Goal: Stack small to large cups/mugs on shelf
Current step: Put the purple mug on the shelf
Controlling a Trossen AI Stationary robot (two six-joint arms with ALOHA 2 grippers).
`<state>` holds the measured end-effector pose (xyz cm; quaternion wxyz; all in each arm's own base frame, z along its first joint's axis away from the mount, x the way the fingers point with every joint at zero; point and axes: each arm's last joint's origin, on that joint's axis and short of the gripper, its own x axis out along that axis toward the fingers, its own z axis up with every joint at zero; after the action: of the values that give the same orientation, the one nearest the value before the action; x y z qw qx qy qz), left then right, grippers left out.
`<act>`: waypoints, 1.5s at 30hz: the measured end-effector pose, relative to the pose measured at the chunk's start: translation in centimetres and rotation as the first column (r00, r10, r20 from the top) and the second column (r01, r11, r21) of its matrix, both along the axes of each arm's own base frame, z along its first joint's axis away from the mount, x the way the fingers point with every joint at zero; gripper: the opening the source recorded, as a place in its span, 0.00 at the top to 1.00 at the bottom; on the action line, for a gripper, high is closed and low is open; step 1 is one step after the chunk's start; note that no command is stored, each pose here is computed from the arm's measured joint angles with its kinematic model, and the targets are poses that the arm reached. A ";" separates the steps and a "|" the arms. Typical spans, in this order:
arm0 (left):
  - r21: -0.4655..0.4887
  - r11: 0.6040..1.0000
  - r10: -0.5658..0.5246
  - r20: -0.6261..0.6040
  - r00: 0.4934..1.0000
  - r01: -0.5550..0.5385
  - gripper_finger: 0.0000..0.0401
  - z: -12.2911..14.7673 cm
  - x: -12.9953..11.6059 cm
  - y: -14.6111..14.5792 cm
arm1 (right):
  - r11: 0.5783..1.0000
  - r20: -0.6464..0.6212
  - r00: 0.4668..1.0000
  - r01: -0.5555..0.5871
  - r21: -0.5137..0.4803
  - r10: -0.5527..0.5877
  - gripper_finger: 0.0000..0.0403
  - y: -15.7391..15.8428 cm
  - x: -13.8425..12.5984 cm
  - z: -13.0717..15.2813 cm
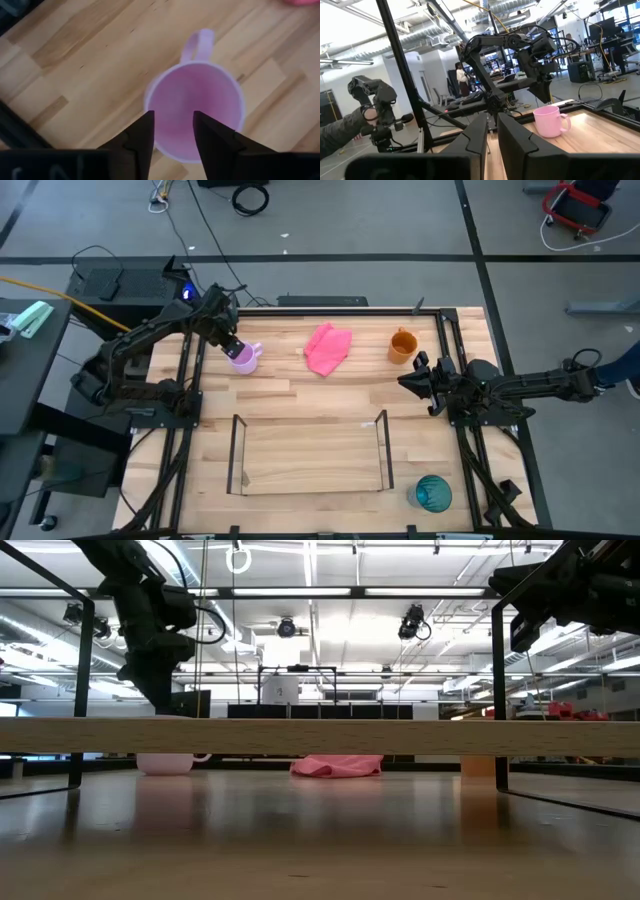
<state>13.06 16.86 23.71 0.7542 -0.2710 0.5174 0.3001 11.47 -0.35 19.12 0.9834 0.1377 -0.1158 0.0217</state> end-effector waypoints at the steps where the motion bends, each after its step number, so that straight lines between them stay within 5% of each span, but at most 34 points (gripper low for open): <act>1: 0.004 1.000 0.003 -0.014 1.000 -0.003 0.62 -0.1 0.1 0.1 | 1.000 0.000 1.000 0.000 0.000 0.000 0.87 0.0 0.0 0.0; 16: 0.007 1.000 0.029 -0.123 0.992 -0.028 0.55 -1.7 0.5 1.1 | 1.000 0.000 1.000 -0.002 0.007 0.002 0.87 0.0 0.0 0.0; 45: 0.030 0.999 0.030 -0.116 0.993 -0.027 0.57 -3.8 0.7 1.4 | 1.000 -0.023 1.000 -0.002 0.008 0.002 0.87 0.0 0.1 -0.2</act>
<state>13.74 18.30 19.87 0.7220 -0.2497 0.5524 0.3334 11.52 -0.35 18.91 0.9841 0.1420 -0.1047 0.0204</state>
